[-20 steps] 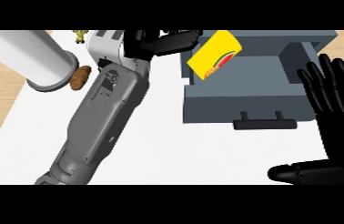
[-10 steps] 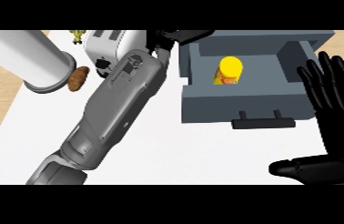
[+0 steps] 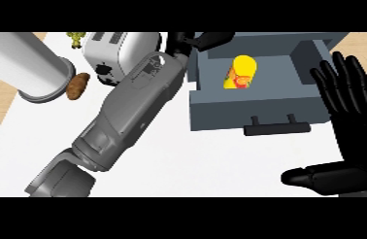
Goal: Pick up the cup, place it into the drawer and close the drawer
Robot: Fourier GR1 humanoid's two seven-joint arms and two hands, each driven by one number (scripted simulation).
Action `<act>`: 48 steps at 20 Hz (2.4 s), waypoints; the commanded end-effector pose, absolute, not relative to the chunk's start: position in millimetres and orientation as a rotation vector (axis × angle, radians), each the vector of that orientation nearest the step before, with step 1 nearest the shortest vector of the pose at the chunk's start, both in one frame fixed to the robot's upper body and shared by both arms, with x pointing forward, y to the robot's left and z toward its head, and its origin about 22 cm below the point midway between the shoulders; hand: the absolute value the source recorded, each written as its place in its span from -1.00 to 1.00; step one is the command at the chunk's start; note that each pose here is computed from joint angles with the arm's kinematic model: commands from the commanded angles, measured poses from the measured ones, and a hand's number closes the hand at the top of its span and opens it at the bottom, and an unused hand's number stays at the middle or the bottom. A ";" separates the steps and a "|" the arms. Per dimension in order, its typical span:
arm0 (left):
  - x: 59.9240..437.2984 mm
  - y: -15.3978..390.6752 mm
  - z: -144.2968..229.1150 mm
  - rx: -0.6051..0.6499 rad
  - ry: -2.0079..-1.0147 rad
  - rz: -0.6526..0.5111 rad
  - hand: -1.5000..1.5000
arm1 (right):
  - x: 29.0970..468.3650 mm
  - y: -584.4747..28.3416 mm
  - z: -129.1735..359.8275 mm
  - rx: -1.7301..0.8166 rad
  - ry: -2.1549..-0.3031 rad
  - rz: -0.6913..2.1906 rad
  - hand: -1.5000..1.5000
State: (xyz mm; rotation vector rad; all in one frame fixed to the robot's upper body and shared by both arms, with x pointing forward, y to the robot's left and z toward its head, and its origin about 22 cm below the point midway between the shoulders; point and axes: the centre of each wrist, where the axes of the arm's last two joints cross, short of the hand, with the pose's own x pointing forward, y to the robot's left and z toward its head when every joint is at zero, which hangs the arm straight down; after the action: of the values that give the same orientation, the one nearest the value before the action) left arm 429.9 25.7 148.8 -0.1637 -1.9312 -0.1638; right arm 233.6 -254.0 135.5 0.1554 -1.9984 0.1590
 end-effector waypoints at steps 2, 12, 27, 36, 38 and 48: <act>437.0 19.0 155.8 -0.100 -1.908 -0.204 1.00 | 230.1 -252.9 137.6 0.174 -2.007 0.178 -1.00; 428.6 15.6 126.8 0.018 -1.879 -0.365 1.00 | 244.6 -232.5 141.0 0.239 -2.002 0.202 -1.00; 421.5 4.0 144.3 -0.218 -1.990 -0.174 -1.00 | 228.6 -238.0 137.3 0.328 -2.013 0.151 -1.00; 423.4 19.6 170.7 -0.316 -1.966 -0.047 -1.00 | 209.5 -258.5 143.2 0.309 -2.011 0.263 1.00; 423.4 42.3 150.5 -0.330 -1.974 -0.024 -1.00 | 221.3 -273.3 141.8 0.265 -1.964 0.386 1.00; 394.9 139.3 124.0 -0.264 -1.920 0.104 -1.00 | 221.3 -261.2 144.7 0.050 -1.906 0.606 1.00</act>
State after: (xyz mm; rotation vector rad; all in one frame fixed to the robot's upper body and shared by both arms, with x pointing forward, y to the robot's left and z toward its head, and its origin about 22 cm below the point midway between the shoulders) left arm 408.9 104.3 133.1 -0.2826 -1.9313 0.0836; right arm 212.9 -270.4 147.2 0.1138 -1.9227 0.5407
